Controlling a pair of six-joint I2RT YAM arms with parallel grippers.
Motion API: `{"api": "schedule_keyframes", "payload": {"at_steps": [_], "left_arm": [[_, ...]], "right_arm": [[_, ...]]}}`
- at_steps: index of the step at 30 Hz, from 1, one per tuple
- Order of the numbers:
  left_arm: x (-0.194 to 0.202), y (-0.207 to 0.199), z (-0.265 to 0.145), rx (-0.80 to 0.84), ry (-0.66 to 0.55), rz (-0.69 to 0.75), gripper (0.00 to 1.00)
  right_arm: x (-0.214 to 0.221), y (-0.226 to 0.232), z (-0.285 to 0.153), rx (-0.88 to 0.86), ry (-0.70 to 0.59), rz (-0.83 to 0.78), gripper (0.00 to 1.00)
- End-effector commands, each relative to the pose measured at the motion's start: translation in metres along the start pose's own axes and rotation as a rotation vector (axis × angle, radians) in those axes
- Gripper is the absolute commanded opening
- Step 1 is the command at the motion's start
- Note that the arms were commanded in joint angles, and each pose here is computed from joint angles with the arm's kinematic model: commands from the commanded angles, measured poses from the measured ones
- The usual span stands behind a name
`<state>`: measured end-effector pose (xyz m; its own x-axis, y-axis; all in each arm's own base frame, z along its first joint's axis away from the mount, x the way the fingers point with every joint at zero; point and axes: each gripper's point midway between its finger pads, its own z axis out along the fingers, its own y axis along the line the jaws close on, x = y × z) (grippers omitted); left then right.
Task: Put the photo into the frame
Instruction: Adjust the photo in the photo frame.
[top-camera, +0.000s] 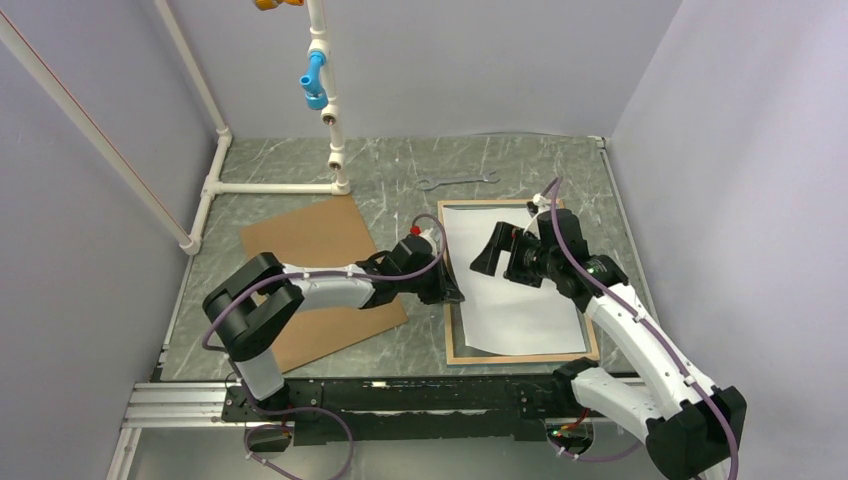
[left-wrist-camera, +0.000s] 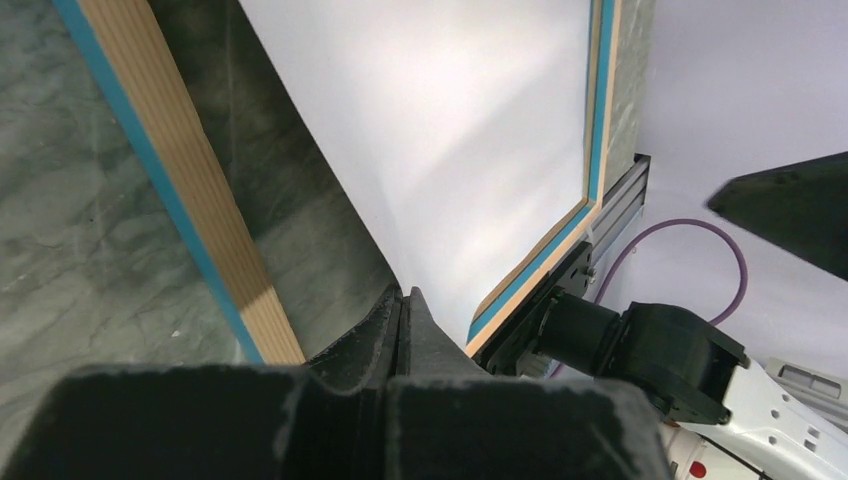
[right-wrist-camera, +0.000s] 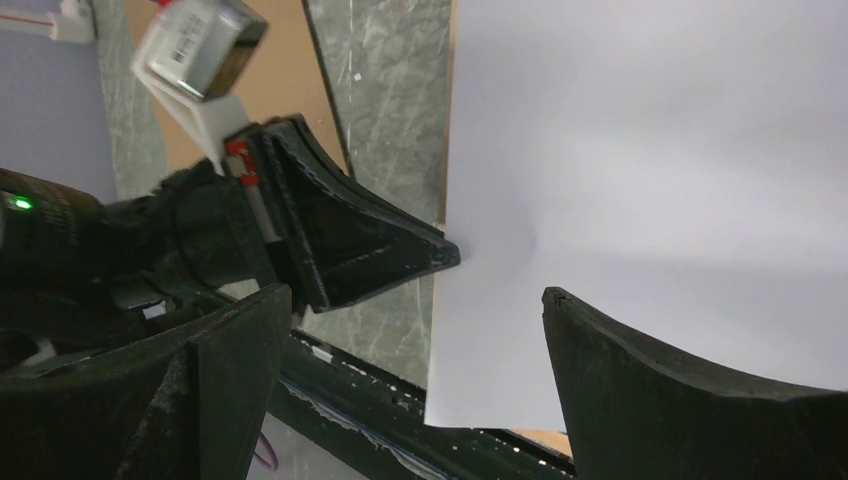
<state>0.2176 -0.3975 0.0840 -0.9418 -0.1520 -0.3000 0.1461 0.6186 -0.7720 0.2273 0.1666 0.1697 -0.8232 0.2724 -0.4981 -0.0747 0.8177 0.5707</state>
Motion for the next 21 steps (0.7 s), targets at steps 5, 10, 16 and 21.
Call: {"api": "schedule_keyframes", "payload": {"at_steps": [5,10,16,21], "left_arm": [[-0.002,-0.029,0.021,0.067,-0.035,0.003,0.00],[0.000,-0.028,0.028,0.048,0.001,0.072,0.00],[-0.002,-0.032,0.021,0.059,-0.007,0.187,0.00],[0.000,-0.040,0.019,0.117,0.004,0.242,0.00]], "right_arm": [[-0.021,0.006,-0.015,-0.003,-0.071,-0.010,0.99],[-0.020,0.005,-0.015,-0.008,-0.071,-0.008,0.99],[-0.020,0.004,-0.016,-0.009,-0.076,-0.008,0.99],[-0.019,0.005,-0.015,-0.019,-0.074,-0.008,0.99]]}}
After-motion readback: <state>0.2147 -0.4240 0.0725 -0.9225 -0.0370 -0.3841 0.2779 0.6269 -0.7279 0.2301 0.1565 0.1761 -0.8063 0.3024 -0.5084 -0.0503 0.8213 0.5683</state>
